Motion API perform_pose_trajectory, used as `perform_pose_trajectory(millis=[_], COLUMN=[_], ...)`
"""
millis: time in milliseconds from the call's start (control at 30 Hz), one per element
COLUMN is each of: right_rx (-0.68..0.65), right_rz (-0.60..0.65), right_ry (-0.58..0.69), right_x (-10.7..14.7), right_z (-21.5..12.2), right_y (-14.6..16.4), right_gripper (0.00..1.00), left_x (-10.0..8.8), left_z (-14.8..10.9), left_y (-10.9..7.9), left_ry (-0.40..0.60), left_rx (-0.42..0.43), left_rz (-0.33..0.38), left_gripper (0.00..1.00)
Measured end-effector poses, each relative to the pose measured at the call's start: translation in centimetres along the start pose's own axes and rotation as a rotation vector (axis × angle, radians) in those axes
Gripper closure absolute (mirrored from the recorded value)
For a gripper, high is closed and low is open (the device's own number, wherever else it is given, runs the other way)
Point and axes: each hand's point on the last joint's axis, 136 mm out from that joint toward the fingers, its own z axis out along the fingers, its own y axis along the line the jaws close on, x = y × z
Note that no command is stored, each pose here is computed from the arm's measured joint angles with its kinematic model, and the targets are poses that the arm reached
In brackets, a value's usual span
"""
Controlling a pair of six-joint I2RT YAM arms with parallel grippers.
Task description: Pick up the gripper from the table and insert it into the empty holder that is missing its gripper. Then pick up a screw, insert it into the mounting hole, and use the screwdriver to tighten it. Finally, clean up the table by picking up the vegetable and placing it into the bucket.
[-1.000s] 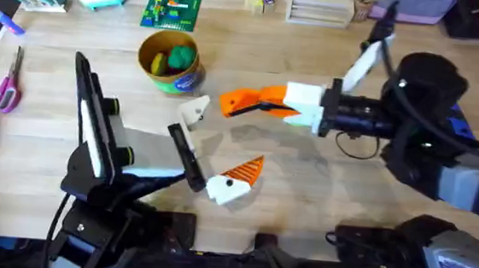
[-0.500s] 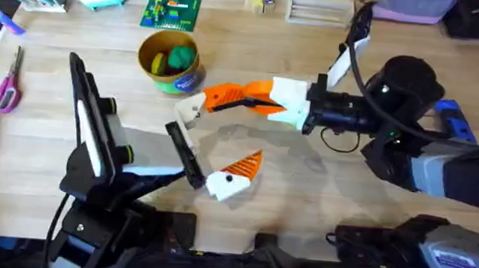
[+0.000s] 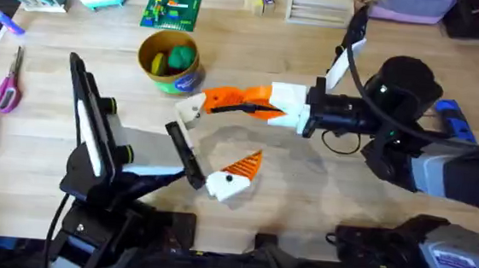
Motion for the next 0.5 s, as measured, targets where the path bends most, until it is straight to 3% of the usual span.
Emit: perform_pose_trajectory(millis=[500], right_rx=[0.007], right_rz=[-0.023], right_ry=[0.099], right_x=[0.9], right_z=[-1.4], right_y=[-0.8], right_gripper=[0.989], left_x=[0.0], left_z=[0.0], left_y=[-0.6], left_ry=[0.0], left_rx=[0.036], left_rz=[-0.004], left_gripper=[0.009])
